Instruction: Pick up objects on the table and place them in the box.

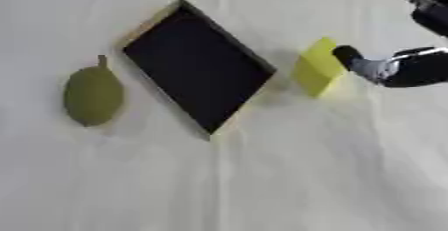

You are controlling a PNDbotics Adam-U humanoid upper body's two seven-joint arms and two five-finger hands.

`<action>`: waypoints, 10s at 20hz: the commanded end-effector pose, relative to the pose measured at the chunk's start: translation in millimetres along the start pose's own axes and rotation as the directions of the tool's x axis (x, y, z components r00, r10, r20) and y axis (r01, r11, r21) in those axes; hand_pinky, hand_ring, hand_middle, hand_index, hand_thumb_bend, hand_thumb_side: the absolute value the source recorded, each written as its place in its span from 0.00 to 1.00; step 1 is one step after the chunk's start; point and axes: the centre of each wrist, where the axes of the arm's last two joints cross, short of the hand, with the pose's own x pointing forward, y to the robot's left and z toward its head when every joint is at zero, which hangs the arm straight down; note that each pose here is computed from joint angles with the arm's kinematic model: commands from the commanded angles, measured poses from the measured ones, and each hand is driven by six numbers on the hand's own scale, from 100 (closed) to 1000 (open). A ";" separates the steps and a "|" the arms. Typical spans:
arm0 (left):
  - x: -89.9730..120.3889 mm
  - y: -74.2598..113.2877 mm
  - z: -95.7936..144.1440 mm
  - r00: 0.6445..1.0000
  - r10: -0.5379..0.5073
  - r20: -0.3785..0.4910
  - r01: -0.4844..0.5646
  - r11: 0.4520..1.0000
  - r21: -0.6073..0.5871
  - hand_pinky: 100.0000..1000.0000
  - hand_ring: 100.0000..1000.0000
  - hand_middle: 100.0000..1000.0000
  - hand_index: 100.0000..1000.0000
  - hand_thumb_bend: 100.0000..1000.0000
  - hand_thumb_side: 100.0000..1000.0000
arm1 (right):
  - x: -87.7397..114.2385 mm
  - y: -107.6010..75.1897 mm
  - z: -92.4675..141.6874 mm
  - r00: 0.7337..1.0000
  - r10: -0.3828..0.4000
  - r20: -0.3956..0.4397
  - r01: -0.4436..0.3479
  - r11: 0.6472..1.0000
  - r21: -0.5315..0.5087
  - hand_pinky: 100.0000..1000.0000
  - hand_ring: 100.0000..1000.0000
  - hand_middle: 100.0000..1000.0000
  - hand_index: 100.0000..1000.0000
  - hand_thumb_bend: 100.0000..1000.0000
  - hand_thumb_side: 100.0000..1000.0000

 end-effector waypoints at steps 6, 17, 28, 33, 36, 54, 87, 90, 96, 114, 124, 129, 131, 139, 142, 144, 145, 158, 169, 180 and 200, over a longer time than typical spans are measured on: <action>5.6 6.5 -8.1 0.999 -0.022 0.043 0.022 1.000 0.001 0.84 0.87 0.89 1.00 0.37 0.72 | 4.1 -15.0 -2.4 0.994 0.106 0.018 -0.107 0.983 0.150 0.86 0.89 0.85 0.89 0.22 0.25; 6.0 4.7 -7.5 0.999 -0.014 0.040 0.014 1.000 -0.009 0.84 0.87 0.88 1.00 0.37 0.72 | 8.3 -18.1 -8.3 0.987 0.157 0.026 -0.158 0.955 0.252 0.87 0.89 0.85 0.88 0.41 0.00; 6.5 2.4 -7.1 0.999 0.000 0.039 0.001 1.000 -0.018 0.84 0.87 0.88 1.00 0.36 0.72 | 18.0 -17.5 -20.8 0.960 0.275 0.043 -0.273 0.899 0.344 0.87 0.90 0.84 0.88 0.41 0.00; 6.7 2.2 -7.3 0.999 0.003 0.039 -0.002 1.000 -0.019 0.84 0.87 0.88 1.00 0.36 0.72 | 22.1 -19.8 -26.3 0.953 0.296 0.064 -0.298 0.880 0.371 0.87 0.91 0.86 0.88 0.41 0.00; 7.2 1.5 -7.7 0.999 0.007 0.042 -0.006 1.000 -0.022 0.84 0.87 0.88 1.00 0.36 0.72 | 23.9 -21.4 -28.7 0.948 0.308 0.076 -0.313 0.866 0.389 0.88 0.91 0.87 0.89 0.42 0.00; 6.6 0.2 -5.8 0.999 0.018 0.035 -0.017 1.000 -0.021 0.84 0.87 0.88 1.00 0.36 0.73 | 1.2 -12.9 -41.2 0.952 0.305 0.034 -0.289 0.851 0.440 0.87 0.91 0.86 0.89 0.38 0.00; 5.9 -1.5 -3.5 0.998 0.046 0.031 -0.045 0.999 -0.028 0.84 0.88 0.88 1.00 0.30 0.75 | -21.9 0.7 -49.5 0.953 0.299 -0.048 -0.231 0.820 0.524 0.87 0.91 0.81 0.87 0.36 0.00; 5.8 -1.4 -3.4 0.998 0.047 0.032 -0.046 0.999 -0.026 0.84 0.88 0.88 1.00 0.30 0.75 | -25.0 4.7 -50.8 0.952 0.303 -0.048 -0.233 0.814 0.532 0.87 0.90 0.79 0.85 0.35 0.00; 5.6 -1.5 -2.9 0.998 0.048 0.030 -0.047 0.999 -0.024 0.84 0.87 0.88 1.00 0.30 0.75 | -27.8 9.4 -52.3 0.952 0.303 -0.046 -0.235 0.817 0.526 0.85 0.87 0.70 0.75 0.29 0.00; 4.7 -0.8 -1.4 0.999 0.044 0.029 -0.043 0.999 -0.026 0.84 0.87 0.88 1.00 0.29 0.75 | 27.0 -32.5 -58.9 0.964 0.262 0.040 -0.263 0.926 0.269 0.77 0.64 0.50 0.57 0.06 0.00; 6.1 -2.8 -2.8 0.998 0.051 0.039 -0.049 0.998 -0.043 0.84 0.87 0.88 1.00 0.30 0.75 | 68.9 -53.6 -79.4 0.937 0.259 0.235 -0.311 0.924 0.221 0.76 0.63 0.51 0.59 0.05 0.00; 7.4 -4.7 -3.9 0.997 0.062 0.044 -0.059 0.997 -0.050 0.84 0.87 0.88 1.00 0.30 0.75 | 86.4 -52.3 -93.9 0.926 0.263 0.270 -0.328 0.915 0.234 0.75 0.63 0.52 0.60 0.05 0.00; 8.2 -5.8 -4.8 0.997 0.067 0.049 -0.064 0.996 -0.055 0.84 0.87 0.88 1.00 0.30 0.74 | 91.3 -48.2 -99.0 0.926 0.255 0.277 -0.328 0.908 0.259 0.75 0.63 0.53 0.60 0.06 0.00; 11.0 -9.1 -8.1 0.994 0.089 0.064 -0.085 0.995 -0.059 0.84 0.87 0.88 1.00 0.30 0.74 | 85.6 -26.4 -122.1 0.941 0.229 0.248 -0.303 0.898 0.319 0.75 0.64 0.54 0.63 0.09 0.00; 11.2 -9.6 -8.2 0.994 0.092 0.064 -0.089 0.994 -0.059 0.84 0.87 0.88 1.00 0.30 0.74 | 82.6 -18.8 -128.1 0.944 0.222 0.246 -0.296 0.897 0.329 0.75 0.66 0.56 0.66 0.16 0.00; 11.3 -9.8 -8.3 0.994 0.094 0.064 -0.090 0.994 -0.058 0.84 0.87 0.88 1.00 0.30 0.74 | 81.5 -15.1 -130.5 0.944 0.217 0.248 -0.294 0.894 0.337 0.76 0.70 0.61 0.73 0.24 0.01; 11.4 -9.8 -8.4 0.994 0.094 0.063 -0.090 0.994 -0.057 0.84 0.87 0.88 1.00 0.30 0.74 | 81.1 -13.7 -131.4 0.945 0.214 0.250 -0.292 0.894 0.341 0.77 0.71 0.63 0.74 0.25 0.02; 11.0 -9.9 -7.7 0.994 0.095 0.059 -0.092 0.994 -0.055 0.84 0.87 0.88 1.00 0.30 0.74 | 78.8 -16.6 -131.6 0.941 0.237 0.243 -0.305 0.902 0.304 0.86 0.88 0.81 0.89 0.31 0.28; 13.4 -9.3 -12.1 0.994 0.062 0.089 -0.056 0.996 -0.076 0.84 0.87 0.87 0.99 0.31 0.73 | 84.1 -46.1 -101.6 0.969 0.154 0.194 -0.172 0.982 0.080 0.81 0.78 0.73 0.86 0.06 0.31; 25.3 -4.0 -31.4 0.923 -0.294 0.248 0.366 0.868 -0.336 0.84 0.86 0.84 0.94 0.42 0.66 | 30.6 -49.2 -43.4 0.995 -0.089 0.037 0.096 0.925 -0.366 0.79 0.73 0.67 0.81 0.00 0.64; 62.5 -19.3 -65.2 0.624 -0.533 0.571 0.700 0.058 -0.711 0.86 0.82 0.78 0.85 0.67 0.48 | 5.3 -31.9 -10.2 0.995 -0.077 -0.062 0.035 0.860 -0.510 0.78 0.71 0.65 0.80 0.00 0.60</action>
